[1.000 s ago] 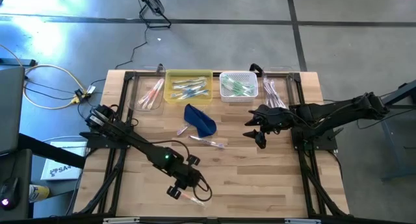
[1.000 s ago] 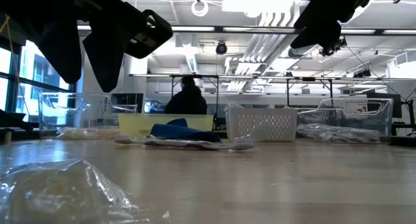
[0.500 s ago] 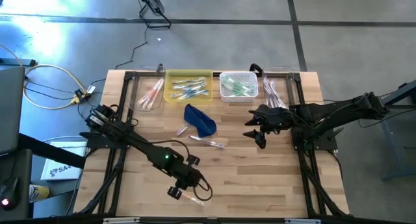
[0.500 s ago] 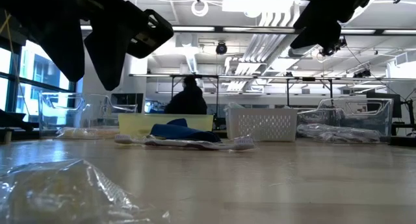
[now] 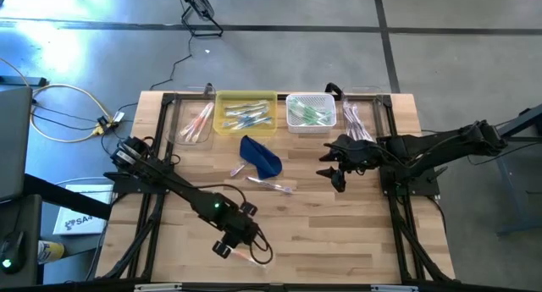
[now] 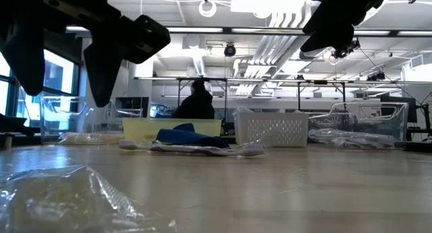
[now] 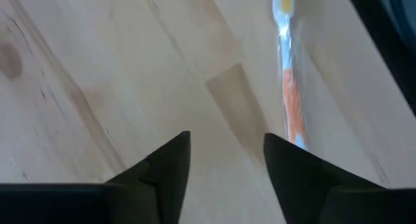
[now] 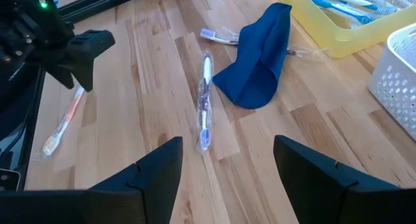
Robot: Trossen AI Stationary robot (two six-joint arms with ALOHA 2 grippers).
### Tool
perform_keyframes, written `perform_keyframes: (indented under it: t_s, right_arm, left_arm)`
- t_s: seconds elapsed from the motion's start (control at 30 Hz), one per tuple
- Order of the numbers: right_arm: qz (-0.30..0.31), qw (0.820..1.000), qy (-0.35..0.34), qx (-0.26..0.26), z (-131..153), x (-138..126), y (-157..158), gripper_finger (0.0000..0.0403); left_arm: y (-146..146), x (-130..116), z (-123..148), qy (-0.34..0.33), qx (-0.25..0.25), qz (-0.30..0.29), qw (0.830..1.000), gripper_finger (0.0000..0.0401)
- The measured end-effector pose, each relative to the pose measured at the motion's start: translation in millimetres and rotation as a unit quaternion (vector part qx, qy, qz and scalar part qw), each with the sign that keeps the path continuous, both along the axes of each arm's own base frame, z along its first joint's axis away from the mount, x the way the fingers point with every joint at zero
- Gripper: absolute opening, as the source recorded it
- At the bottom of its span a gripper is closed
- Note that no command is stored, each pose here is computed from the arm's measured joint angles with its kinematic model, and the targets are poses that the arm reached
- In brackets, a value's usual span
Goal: Pick & Place Toothbrushes
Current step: Put the violet toothbrush into the right transparent bin
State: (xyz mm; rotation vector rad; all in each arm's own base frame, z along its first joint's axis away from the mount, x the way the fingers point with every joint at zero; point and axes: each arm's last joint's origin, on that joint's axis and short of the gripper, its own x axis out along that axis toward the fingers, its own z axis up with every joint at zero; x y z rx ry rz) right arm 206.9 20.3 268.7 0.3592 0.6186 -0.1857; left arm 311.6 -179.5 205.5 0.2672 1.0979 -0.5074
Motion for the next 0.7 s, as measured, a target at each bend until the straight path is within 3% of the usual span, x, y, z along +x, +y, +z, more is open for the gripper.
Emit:
perform_keyframes:
  t_s: [0.17,0.7]
  right_arm:
    - [0.000,1.000,0.000,0.000,0.0,0.0,0.0,0.0234]
    - [-0.001,1.000,0.000,0.000,-0.1,-0.1,0.0,0.0234]
  left_arm:
    - [-1.1,2.4,1.3,-0.011,-0.010,0.003,1.000,0.0217]
    - [-1.1,3.0,1.9,-0.004,-0.027,0.042,0.999,0.0219]
